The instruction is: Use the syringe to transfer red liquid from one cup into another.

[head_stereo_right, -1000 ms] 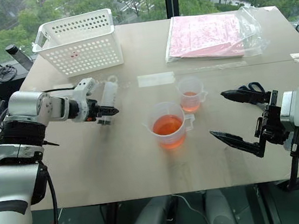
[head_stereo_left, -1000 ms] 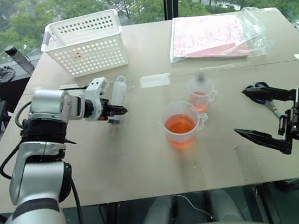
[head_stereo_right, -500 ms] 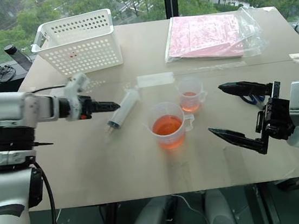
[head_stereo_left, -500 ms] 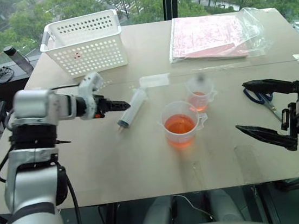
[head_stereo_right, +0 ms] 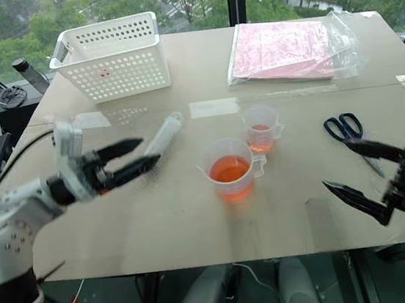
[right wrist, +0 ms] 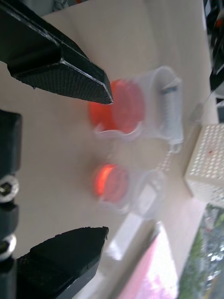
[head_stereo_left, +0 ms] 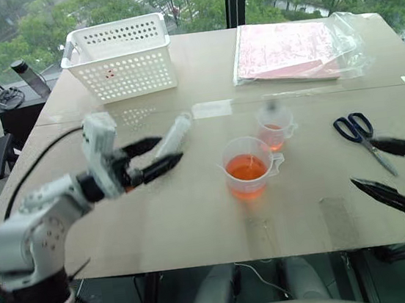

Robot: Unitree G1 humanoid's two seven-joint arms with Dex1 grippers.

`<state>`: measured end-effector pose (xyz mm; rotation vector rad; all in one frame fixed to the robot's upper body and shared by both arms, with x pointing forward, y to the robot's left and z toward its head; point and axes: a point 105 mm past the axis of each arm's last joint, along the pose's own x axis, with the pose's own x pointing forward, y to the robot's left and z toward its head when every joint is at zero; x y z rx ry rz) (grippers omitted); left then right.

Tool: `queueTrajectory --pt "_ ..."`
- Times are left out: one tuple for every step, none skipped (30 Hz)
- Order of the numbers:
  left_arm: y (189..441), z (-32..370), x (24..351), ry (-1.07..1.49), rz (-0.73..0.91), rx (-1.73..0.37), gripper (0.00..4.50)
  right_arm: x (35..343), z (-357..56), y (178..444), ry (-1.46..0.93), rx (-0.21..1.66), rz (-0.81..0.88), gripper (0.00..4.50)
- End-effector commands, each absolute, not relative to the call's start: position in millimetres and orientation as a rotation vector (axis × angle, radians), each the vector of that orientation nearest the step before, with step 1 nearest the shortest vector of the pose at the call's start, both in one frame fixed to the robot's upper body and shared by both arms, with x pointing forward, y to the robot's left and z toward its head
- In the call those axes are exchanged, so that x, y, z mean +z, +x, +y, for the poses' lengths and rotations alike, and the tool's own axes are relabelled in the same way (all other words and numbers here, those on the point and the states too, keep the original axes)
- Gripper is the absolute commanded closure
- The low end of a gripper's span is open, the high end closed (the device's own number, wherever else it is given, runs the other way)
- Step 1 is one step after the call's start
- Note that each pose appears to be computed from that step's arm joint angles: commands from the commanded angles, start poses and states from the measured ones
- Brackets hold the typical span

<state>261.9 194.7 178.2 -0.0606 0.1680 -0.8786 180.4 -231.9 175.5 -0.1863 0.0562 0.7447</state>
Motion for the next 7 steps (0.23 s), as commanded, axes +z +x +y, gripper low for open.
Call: queueTrajectory --pt "244.9 213.5 174.9 0.051 0.131 -0.842 0.08 170.1 -249.8 163.7 -0.273 0.681 0.061 0.0" --pt "239.1 219.1 162.5 0.057 0.165 -0.831 0.08 165.8 -254.0 159.5 -0.277 0.665 0.072 0.0" --pt "234.0 223.7 150.5 0.06 0.197 -0.825 0.08 161.8 -256.9 156.1 -0.27 0.652 0.079 0.0" --pt "231.5 228.5 141.6 0.059 0.214 -0.808 0.08 157.9 -259.3 153.0 -0.264 0.641 0.086 0.0" --pt "230.3 231.7 135.6 0.054 0.222 -0.793 0.08 154.4 -261.3 150.8 -0.263 0.632 0.091 0.0" --pt "229.6 233.1 132.2 0.049 0.225 -0.786 0.08 150.8 -262.9 149.1 -0.27 0.628 0.099 0.0" --pt "228.9 233.4 130.1 0.05 0.219 -0.785 0.08 148.0 -263.9 147.6 -0.272 0.626 0.105 0.0"
